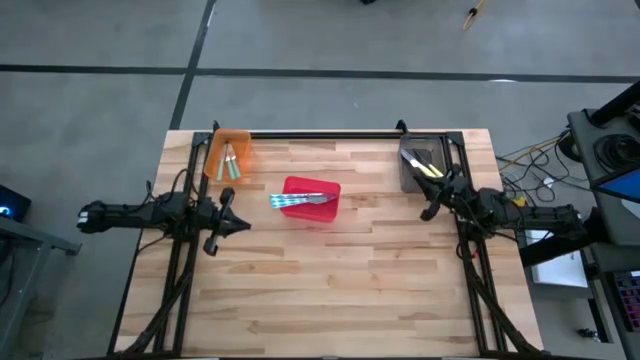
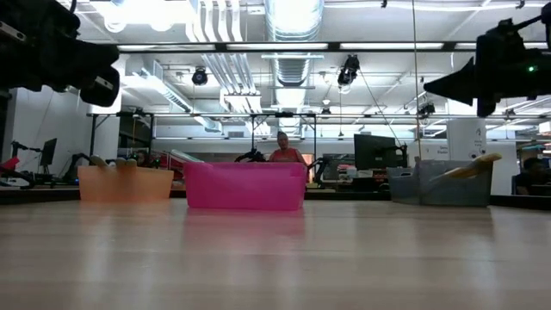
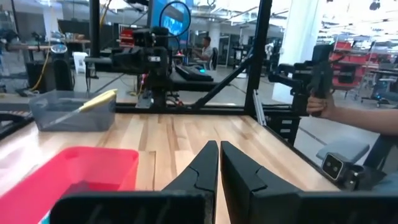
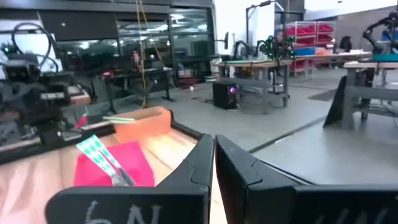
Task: Sort silverware by color (type)
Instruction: Return to Home Position
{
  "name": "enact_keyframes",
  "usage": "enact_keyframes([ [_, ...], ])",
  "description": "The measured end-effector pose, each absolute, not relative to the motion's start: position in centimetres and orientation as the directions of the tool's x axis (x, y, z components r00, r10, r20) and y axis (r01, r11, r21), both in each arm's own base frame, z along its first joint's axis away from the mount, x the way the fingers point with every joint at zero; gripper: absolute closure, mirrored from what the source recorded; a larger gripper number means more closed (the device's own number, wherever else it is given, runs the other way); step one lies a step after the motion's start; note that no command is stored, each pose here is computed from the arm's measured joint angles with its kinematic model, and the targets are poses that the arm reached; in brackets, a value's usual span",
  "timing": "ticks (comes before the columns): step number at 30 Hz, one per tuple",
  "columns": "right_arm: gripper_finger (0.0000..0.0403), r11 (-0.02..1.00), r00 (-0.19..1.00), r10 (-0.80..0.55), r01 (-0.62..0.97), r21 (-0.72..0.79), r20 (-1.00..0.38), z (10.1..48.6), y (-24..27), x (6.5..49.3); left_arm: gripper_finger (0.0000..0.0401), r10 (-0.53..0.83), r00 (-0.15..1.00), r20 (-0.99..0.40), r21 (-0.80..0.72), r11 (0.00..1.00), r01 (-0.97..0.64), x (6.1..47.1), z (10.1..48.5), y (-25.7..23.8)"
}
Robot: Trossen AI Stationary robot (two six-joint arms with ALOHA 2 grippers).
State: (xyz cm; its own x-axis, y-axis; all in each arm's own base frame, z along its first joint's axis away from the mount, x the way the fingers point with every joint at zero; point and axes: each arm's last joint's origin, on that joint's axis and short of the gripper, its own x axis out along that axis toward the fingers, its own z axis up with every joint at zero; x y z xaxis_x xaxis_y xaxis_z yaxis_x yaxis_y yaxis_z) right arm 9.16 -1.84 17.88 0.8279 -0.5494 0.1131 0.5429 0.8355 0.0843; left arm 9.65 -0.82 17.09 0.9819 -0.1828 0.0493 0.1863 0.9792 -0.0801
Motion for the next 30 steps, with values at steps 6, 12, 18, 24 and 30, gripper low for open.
enact_keyframes([
  [6, 0.0394, 0.946, 0.94, -0.318, 0.324, -0.022, 0.126, 17.91, -1.16, 9.48, 0.0401, -0.176, 0.983, 0.041, -0.096, 0.979, 0.18, 9.69, 17.05, -0.8],
  [12, 0.0394, 0.948, 0.949, -0.301, 0.287, 0.14, 0.096, 17.63, -1.12, 9.61, 0.0401, -0.086, 0.996, 0.024, -0.095, 0.992, 0.088, 9.82, 16.91, -0.54],
  [18, 0.0394, 0.912, 0.948, -0.302, 0.255, 0.322, 0.105, 17.75, -1.12, 9.67, 0.0401, -0.085, 0.996, 0.018, -0.095, 0.992, 0.087, 9.85, 16.86, -0.54],
  [24, 0.0394, 0.92, 0.948, -0.301, 0.26, 0.293, 0.103, 17.73, -1.12, 9.68, 0.0401, -0.085, 0.996, 0.019, -0.095, 0.992, 0.086, 9.85, 16.87, -0.54],
  [30, 0.0394, 0.92, 0.948, -0.302, 0.261, 0.293, 0.103, 17.73, -1.12, 9.68, 0.0401, -0.085, 0.996, 0.018, -0.094, 0.992, 0.086, 9.88, 16.87, -0.54],
])
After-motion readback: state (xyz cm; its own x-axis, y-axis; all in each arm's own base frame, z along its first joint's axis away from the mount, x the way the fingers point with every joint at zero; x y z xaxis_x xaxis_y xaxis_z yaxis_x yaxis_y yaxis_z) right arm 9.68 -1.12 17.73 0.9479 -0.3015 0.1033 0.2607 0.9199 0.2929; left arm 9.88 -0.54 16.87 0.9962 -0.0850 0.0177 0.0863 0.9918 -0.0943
